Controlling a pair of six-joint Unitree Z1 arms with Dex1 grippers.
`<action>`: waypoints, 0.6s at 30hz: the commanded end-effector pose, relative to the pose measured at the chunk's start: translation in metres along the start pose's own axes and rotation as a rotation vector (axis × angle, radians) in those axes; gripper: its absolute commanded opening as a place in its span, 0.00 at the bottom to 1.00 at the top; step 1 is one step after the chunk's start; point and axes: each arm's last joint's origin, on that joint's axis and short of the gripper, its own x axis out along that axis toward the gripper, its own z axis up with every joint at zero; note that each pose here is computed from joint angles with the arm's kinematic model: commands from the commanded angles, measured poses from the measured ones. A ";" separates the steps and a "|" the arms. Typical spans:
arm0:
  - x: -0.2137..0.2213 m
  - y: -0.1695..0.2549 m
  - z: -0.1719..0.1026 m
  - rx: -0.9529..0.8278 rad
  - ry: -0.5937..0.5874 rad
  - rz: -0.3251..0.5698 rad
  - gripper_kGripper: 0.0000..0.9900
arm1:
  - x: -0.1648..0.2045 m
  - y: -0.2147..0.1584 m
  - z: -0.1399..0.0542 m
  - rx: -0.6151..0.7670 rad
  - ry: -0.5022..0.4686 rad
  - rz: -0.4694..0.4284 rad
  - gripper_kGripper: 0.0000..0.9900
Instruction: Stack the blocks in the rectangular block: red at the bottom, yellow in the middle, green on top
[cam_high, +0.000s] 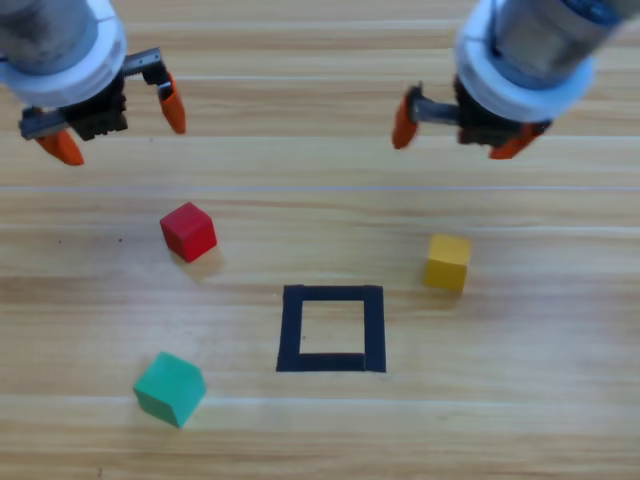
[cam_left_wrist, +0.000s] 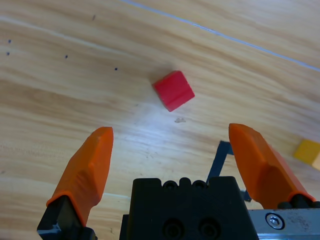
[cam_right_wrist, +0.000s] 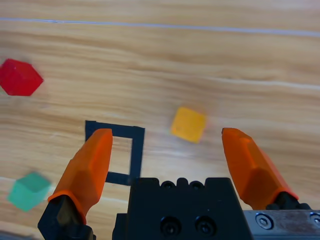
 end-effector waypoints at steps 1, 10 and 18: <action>0.067 -0.029 0.023 -0.105 0.122 0.206 1.00 | 0.110 0.001 0.037 0.126 0.229 -0.202 0.97; 0.113 -0.053 0.029 -0.208 0.205 0.267 1.00 | 0.166 0.009 0.035 0.166 0.330 -0.300 1.00; 0.138 -0.061 0.033 -0.274 0.214 0.267 1.00 | 0.170 0.009 0.024 0.183 0.372 -0.319 0.99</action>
